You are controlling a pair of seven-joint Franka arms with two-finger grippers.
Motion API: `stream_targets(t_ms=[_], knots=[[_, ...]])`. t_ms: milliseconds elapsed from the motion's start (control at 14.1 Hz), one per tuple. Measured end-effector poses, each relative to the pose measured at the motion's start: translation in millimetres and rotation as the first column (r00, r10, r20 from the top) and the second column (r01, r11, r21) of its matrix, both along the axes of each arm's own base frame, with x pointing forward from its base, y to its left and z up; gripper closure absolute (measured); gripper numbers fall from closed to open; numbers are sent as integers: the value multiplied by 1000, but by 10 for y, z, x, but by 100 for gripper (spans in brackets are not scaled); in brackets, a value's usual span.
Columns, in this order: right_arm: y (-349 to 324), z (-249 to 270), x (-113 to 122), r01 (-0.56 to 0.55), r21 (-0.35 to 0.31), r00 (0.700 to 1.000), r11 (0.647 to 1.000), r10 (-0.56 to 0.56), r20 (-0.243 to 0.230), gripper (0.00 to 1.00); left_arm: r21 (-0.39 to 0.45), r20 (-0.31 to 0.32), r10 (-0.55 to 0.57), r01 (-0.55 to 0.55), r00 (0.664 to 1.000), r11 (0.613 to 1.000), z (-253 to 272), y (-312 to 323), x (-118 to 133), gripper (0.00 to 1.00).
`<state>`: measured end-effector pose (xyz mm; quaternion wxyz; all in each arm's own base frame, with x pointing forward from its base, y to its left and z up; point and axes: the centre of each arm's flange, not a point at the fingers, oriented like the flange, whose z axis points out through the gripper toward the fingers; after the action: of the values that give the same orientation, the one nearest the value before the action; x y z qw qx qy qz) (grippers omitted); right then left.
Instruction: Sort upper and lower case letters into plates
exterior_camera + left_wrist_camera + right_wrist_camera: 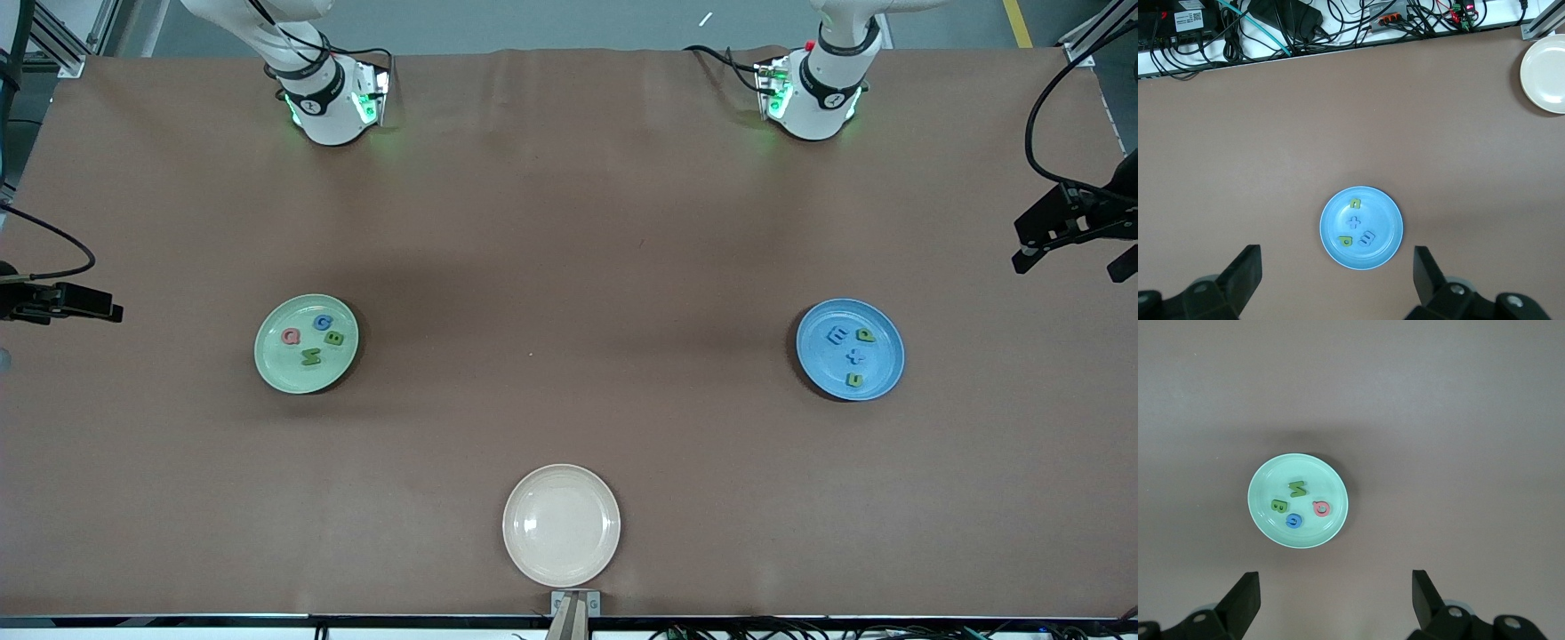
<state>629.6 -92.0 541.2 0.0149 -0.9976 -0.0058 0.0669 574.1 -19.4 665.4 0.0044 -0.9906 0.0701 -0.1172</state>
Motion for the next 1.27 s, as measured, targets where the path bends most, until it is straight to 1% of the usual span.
stream_targets(t_ms=[354, 566, 778, 990, 1273], knots=[[-19, -22, -5, 2, 2, 1000, 1000, -2, -8, 0, 0, -1, -4, 4, 1000, 1000, -3, -21, 0, 0], [-36, -24, -13, -8, -15, 1000, 1000, 8, -15, 0, 0, -1, -5, 5, 1000, 1000, -3, -31, -1, 0], [-26, 2, -66, -14, -12, 999, 1000, 14, -29, 0, 0, -1, -8, 8, 1000, 1000, -3, -48, -1, 0], [20, 132, -208, -21, -4, 1000, 1000, 21, -22, 0, 0, -1, -12, 12, 1000, 1000, -4, -67, -2, 0], [13, 457, -523, -21, 2, 1000, 1000, 21, 11, 0, 0, -3, -11, 11, 1000, 1000, -7, -65, -4, 0]])
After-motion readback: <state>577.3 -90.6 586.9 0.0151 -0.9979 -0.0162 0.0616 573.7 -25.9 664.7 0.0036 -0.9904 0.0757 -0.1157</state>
